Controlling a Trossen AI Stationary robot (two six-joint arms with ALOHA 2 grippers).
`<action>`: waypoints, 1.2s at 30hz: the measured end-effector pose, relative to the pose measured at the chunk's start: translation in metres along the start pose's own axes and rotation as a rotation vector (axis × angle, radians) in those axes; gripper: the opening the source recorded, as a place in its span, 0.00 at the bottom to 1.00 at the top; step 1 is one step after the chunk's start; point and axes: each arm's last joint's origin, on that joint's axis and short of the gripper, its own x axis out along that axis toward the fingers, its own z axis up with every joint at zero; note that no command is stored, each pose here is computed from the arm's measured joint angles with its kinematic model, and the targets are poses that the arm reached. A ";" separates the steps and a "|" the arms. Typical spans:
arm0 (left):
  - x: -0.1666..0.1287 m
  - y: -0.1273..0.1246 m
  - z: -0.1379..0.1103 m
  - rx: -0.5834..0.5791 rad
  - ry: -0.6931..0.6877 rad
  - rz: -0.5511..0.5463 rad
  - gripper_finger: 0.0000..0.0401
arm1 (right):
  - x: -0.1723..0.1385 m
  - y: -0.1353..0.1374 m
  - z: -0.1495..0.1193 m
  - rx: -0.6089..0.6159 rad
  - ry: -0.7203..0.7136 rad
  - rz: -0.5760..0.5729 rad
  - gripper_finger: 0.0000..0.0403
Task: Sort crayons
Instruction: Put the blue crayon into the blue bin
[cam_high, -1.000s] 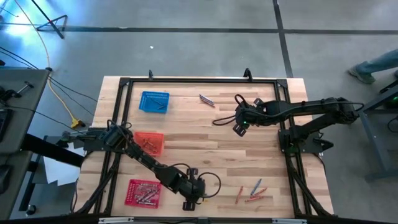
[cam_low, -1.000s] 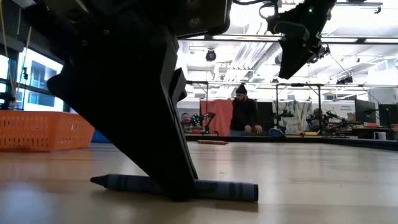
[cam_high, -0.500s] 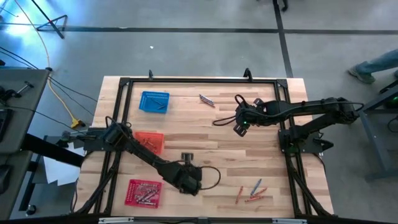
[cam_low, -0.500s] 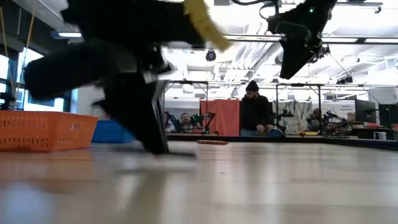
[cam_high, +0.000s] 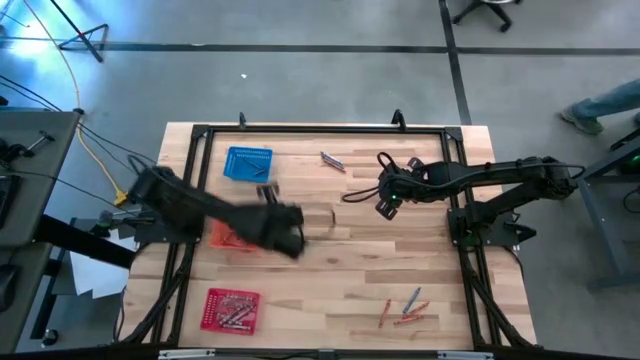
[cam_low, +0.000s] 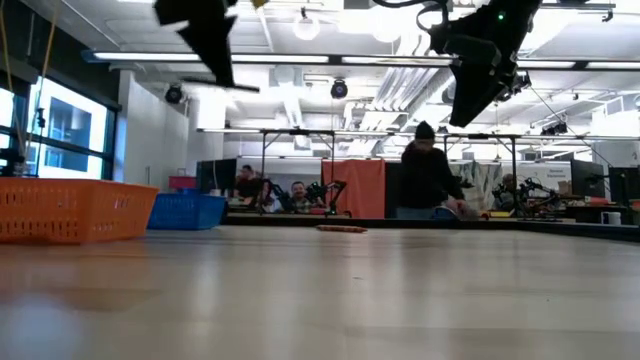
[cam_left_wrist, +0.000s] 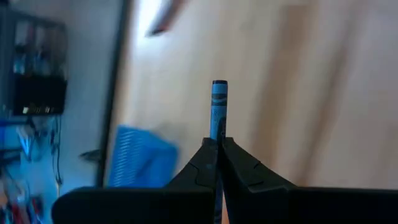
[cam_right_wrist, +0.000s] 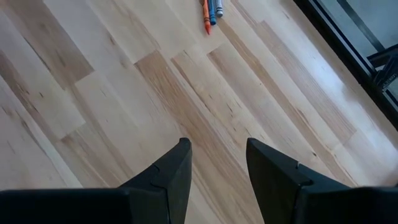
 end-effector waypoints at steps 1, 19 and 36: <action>-0.002 0.017 -0.002 -0.022 0.002 0.010 0.00 | 0.000 0.000 0.000 -0.001 -0.001 0.000 0.37; 0.025 0.221 -0.052 -0.615 0.122 -0.131 0.00 | 0.000 -0.001 0.001 -0.005 -0.027 -0.039 0.37; 0.164 0.213 -0.073 -0.575 0.545 -0.231 0.00 | 0.000 -0.001 0.001 0.029 -0.027 -0.035 0.37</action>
